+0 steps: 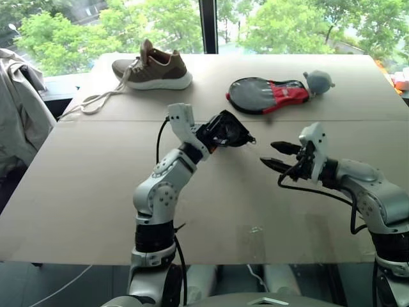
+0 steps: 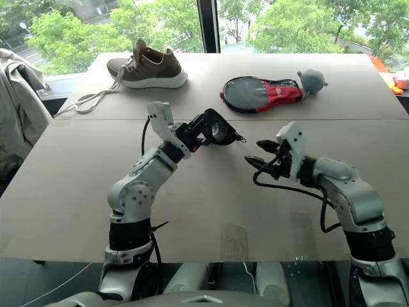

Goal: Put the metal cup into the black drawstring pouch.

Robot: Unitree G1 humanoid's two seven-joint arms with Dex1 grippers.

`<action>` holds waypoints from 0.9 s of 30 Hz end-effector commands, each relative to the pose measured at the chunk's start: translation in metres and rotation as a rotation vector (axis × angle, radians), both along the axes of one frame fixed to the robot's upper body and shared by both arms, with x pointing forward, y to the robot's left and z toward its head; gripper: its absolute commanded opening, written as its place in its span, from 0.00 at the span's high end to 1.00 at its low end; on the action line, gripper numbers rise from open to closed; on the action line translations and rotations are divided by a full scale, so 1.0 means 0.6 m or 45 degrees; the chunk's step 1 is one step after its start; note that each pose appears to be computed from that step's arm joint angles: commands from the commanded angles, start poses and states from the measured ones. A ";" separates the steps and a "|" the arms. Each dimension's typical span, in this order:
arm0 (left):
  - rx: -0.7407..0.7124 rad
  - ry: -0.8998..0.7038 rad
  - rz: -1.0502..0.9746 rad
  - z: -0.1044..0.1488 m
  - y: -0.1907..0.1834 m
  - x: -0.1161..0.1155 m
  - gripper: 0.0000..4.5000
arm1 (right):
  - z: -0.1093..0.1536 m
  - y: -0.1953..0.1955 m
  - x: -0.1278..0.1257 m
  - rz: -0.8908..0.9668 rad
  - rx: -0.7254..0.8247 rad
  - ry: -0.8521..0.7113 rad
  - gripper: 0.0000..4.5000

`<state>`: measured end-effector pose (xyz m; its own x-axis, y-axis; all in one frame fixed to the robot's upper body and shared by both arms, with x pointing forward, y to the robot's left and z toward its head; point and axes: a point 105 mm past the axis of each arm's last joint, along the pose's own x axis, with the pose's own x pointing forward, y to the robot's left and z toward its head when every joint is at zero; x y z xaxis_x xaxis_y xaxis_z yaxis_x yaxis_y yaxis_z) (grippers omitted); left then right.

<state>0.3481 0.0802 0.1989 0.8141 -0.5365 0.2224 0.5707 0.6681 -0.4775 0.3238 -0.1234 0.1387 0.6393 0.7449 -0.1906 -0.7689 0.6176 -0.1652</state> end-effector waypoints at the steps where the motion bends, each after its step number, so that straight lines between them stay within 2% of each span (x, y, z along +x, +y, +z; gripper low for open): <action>1: -0.080 -0.092 -0.056 0.051 -0.001 -0.006 1.00 | -0.012 0.020 0.028 -0.010 -0.131 -0.189 0.32; 7: -0.183 -0.092 -0.117 0.090 0.005 -0.006 1.00 | -0.027 0.053 0.061 -0.075 0.017 -0.239 0.32; 16: -0.206 -0.090 -0.185 0.108 0.003 -0.010 1.00 | 0.001 0.064 0.108 -0.246 0.299 -0.267 0.32; 19: -0.175 -0.098 -0.201 0.106 -0.004 -0.013 1.00 | 0.020 0.073 0.106 -0.216 0.412 -0.265 0.32; 22: -0.184 -0.092 -0.211 0.104 -0.010 -0.017 1.00 | 0.034 0.094 0.088 -0.087 0.510 -0.233 0.32; 27: -0.185 -0.097 -0.207 0.104 -0.011 -0.017 1.00 | 0.021 0.114 0.067 0.050 0.451 -0.195 0.32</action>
<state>0.3443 0.0750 0.2497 0.7218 -0.6143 0.3188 0.6702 0.5056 -0.5433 0.3690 -0.0583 0.1406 0.6436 0.7512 0.1466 -0.7553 0.6544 -0.0370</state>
